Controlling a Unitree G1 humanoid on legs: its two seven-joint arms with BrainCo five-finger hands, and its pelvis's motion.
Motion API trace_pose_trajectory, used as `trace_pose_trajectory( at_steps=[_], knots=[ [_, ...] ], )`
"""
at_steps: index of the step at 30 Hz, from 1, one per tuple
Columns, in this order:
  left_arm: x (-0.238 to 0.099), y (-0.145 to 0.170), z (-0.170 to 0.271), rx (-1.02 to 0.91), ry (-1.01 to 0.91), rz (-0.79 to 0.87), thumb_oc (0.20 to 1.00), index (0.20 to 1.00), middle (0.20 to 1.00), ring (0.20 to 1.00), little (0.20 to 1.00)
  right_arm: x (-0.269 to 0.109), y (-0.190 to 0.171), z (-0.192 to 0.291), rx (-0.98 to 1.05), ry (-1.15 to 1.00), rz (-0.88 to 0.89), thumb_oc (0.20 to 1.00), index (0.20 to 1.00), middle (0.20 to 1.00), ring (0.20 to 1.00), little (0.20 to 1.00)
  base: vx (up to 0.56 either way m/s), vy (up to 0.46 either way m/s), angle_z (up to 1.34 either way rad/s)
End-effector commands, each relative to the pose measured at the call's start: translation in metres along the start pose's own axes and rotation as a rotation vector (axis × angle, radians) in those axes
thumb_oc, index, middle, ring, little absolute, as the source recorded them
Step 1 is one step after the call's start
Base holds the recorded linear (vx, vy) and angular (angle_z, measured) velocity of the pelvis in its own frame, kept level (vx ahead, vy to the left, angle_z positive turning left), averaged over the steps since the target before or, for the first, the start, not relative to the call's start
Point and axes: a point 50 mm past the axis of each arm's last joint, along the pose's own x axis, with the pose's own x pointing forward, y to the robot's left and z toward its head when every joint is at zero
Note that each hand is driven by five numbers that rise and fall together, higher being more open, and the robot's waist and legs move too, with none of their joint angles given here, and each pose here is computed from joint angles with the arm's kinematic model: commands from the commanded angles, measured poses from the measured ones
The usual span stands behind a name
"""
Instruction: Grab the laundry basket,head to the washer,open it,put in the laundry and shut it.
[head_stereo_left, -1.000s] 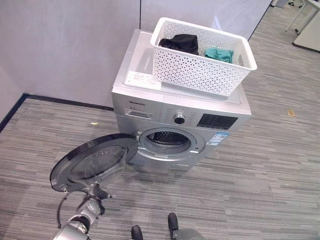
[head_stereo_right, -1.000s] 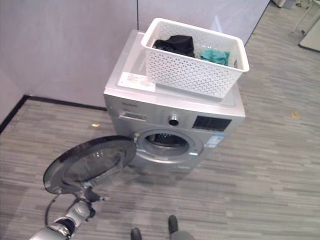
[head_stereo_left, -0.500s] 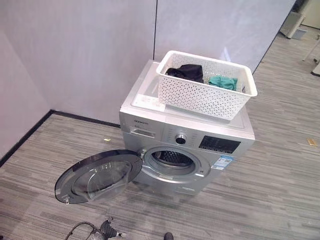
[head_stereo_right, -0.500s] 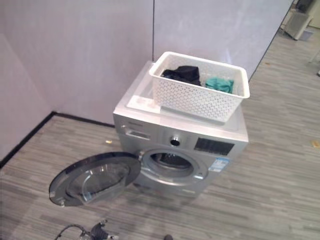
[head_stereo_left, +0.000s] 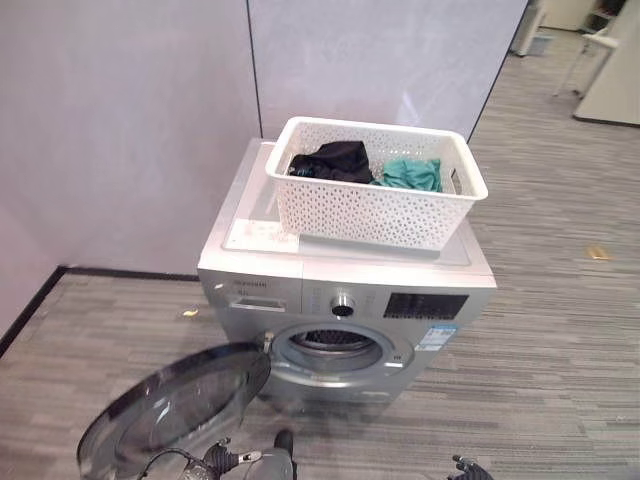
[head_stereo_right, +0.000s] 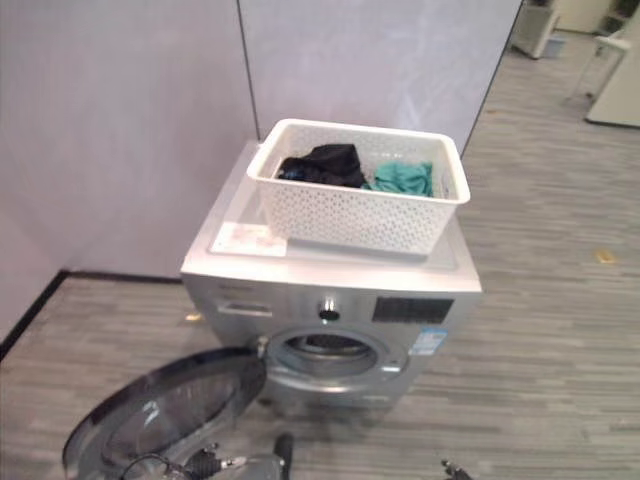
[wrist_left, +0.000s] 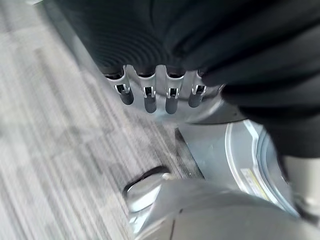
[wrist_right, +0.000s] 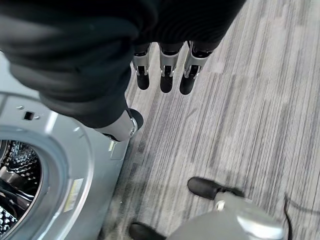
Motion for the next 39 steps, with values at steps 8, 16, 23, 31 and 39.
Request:
trace_pose_trajectory(
  at_steps=[8,16,23,31,39],
  knots=[
    [-0.005,0.015,-0.027,0.028,0.077,0.03,1.0,1.0,1.0,1.0,1.0,-0.01,-0.023,0.048,0.446,-0.33,0.014,1.0,1.0,1.0,1.0,1.0,0.13,0.006,-0.46],
    [-0.012,0.011,-0.053,0.068,0.16,0.005,1.0,1.0,1.0,1.0,1.0,-0.054,-0.056,0.009,0.682,-0.447,0.058,1.0,1.0,1.0,1.0,1.0,0.06,-0.15,0.24],
    [-0.013,0.001,-0.054,0.097,0.15,-0.039,1.0,1.0,1.0,1.0,1.0,-0.079,-0.074,0.005,0.624,-0.509,0.068,1.0,1.0,1.0,1.0,1.0,-0.02,-0.103,0.05],
    [-0.003,0.026,-0.018,0.204,0.044,0.021,1.0,1.0,1.0,1.0,1.0,-0.12,-0.114,0.086,0.272,-0.795,0.083,1.0,1.0,1.0,1.0,1.0,-0.14,-0.041,0.18],
    [-0.005,0.005,-0.026,0.13,0.054,-0.032,1.0,1.0,1.0,1.0,1.0,-0.181,-0.153,0.13,0.098,-1.058,-0.118,1.0,1.0,1.0,1.0,1.0,-0.04,0.167,0.14]
  ],
)
